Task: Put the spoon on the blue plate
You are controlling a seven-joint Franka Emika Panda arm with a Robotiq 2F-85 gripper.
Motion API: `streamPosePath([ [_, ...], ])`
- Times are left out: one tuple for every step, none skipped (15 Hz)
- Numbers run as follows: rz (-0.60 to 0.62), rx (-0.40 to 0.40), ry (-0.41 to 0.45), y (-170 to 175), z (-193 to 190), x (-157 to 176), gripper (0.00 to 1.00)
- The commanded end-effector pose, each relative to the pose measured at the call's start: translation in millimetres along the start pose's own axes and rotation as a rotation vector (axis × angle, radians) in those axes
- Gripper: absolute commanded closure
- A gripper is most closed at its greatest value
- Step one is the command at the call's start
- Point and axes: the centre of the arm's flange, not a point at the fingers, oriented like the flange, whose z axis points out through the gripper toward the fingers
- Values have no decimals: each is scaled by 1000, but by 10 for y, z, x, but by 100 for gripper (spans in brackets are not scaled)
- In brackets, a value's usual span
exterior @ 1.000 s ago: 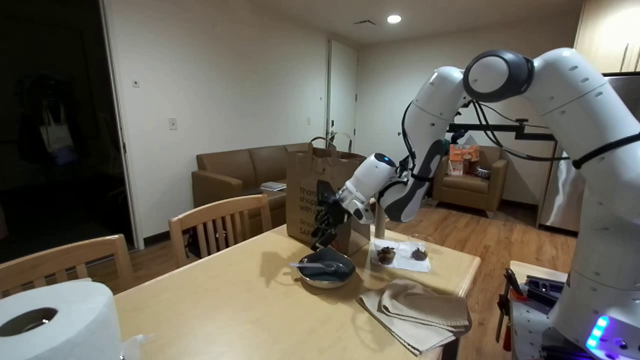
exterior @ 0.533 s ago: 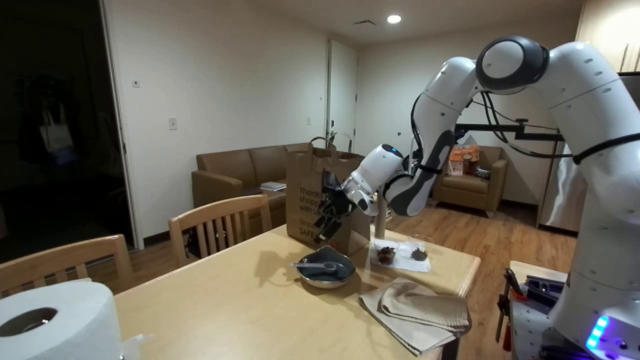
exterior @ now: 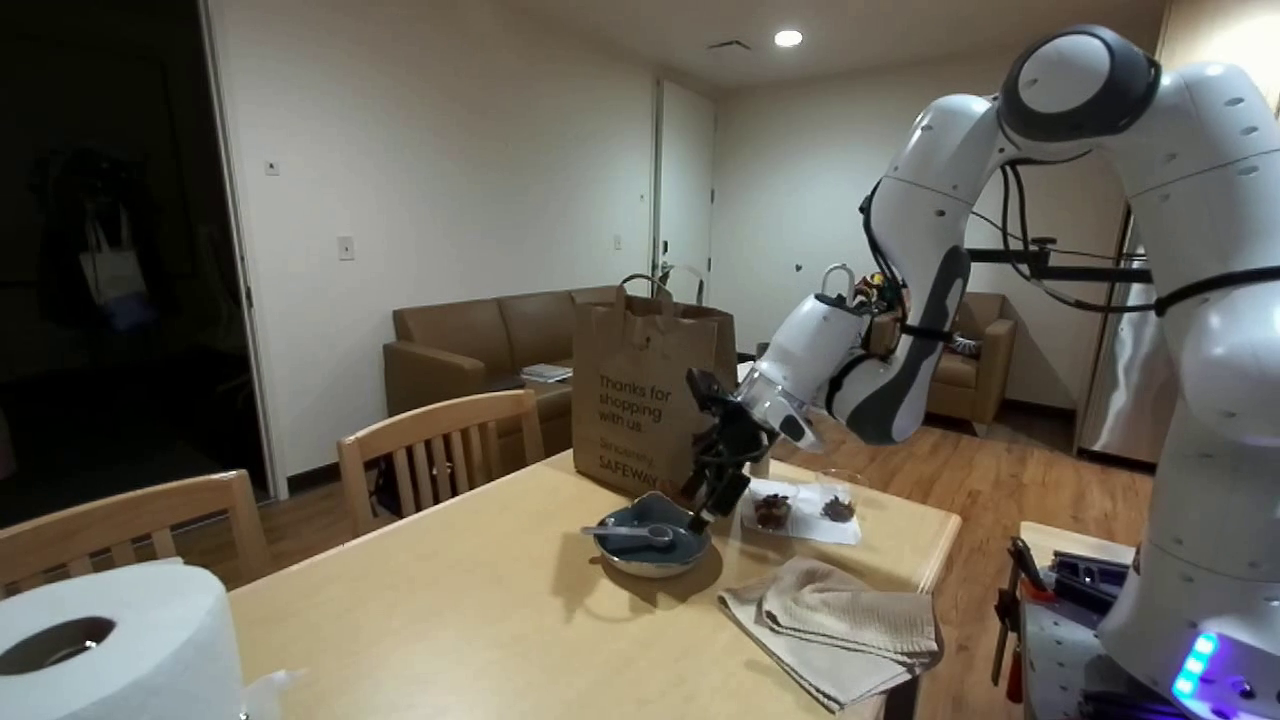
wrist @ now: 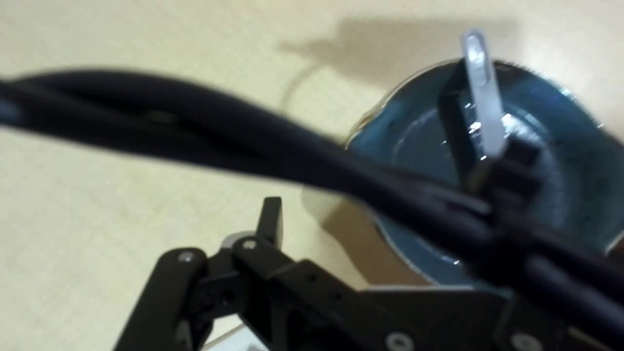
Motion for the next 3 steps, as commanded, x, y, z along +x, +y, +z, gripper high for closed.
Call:
streamPosePath([
  [11, -15, 15, 85, -5, 80, 0],
  [15, -20, 24, 129, -21, 126, 0],
  [17, -19, 26, 144, -44, 139, 0],
])
